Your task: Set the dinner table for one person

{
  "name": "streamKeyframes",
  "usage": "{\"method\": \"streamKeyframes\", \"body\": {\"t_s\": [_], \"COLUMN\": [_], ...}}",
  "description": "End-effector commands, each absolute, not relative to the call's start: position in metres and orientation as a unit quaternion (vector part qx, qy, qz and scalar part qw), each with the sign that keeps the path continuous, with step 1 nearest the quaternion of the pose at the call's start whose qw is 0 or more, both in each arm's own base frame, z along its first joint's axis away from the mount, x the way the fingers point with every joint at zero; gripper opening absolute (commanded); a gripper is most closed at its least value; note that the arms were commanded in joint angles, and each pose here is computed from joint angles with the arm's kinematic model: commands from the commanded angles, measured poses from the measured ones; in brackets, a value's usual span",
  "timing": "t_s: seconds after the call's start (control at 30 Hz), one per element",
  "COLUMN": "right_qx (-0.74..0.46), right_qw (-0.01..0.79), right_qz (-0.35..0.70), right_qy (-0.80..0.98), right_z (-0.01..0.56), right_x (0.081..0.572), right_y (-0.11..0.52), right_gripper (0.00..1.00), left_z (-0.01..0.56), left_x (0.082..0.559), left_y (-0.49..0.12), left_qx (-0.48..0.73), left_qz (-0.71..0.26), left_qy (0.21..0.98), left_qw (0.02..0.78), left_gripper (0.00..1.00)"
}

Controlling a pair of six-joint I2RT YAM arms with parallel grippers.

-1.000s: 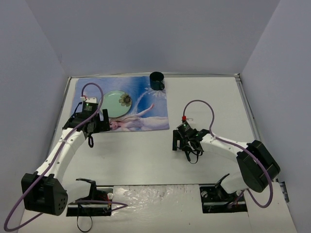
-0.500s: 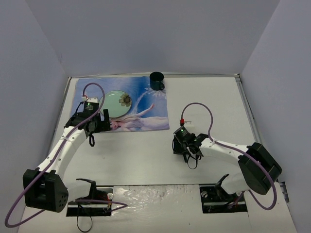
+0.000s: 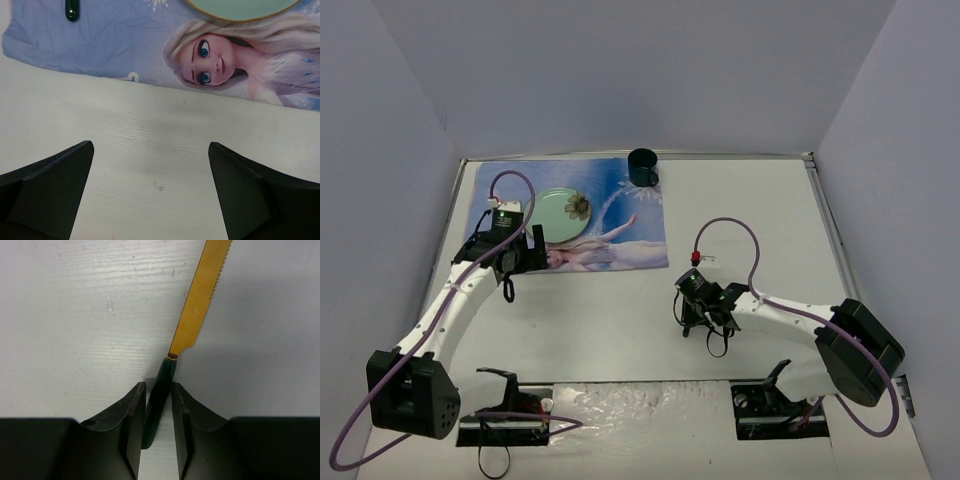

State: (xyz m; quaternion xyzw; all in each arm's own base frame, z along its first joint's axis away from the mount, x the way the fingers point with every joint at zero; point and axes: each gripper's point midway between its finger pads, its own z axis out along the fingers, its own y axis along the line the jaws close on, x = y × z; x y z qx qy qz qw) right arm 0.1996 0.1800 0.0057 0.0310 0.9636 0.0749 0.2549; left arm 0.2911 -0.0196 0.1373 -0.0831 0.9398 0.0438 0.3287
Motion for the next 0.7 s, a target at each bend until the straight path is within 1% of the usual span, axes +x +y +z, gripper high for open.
{"method": "streamKeyframes", "body": {"t_s": [0.0,0.03,0.07,0.23,0.33,0.37,0.47,0.57,0.67], "right_qx": [0.042,0.045,0.046,0.028,0.013,0.006,0.001,-0.023,-0.038], "right_qw": [0.225,0.227,0.229,0.258,0.308,0.311,0.37,0.386,0.404], "right_qz": [0.02,0.018,0.016,-0.004,0.018,0.017,0.038,0.037,0.059], "right_qy": [0.973,0.973,0.972,0.966,0.951,0.95,0.928,0.921,0.912], "right_z": [-0.014,-0.014,-0.013,0.003,0.044,0.047,0.099,0.116,0.142], "right_x": [0.181,0.182,0.182,0.196,0.229,0.231,0.273,0.299,0.336], "right_y": [0.157,0.157,0.156,0.156,0.181,0.183,0.214,0.236,0.273], "right_gripper": [0.12,0.03,0.0,0.0,0.0,0.0,0.0,0.0,0.0], "left_z": [0.163,0.163,0.164,0.167,0.166,0.166,0.169,0.179,0.193], "left_x": [0.303,0.302,0.302,0.303,0.303,0.303,0.299,0.291,0.281], "left_y": [-0.023,-0.023,-0.023,-0.024,-0.023,-0.022,-0.022,-0.023,-0.016], "left_qx": [-0.084,-0.085,-0.085,-0.086,-0.087,-0.087,-0.088,-0.09,-0.101], "left_qz": [0.03,0.03,0.028,0.023,0.027,0.029,0.028,0.019,0.025], "left_qy": [0.924,0.924,0.923,0.921,0.921,0.921,0.921,0.918,0.908], "left_qw": [0.372,0.373,0.374,0.38,0.378,0.378,0.377,0.386,0.405], "left_gripper": [0.97,0.97,0.97,0.97,0.97,0.97,0.97,0.97,0.97]}}
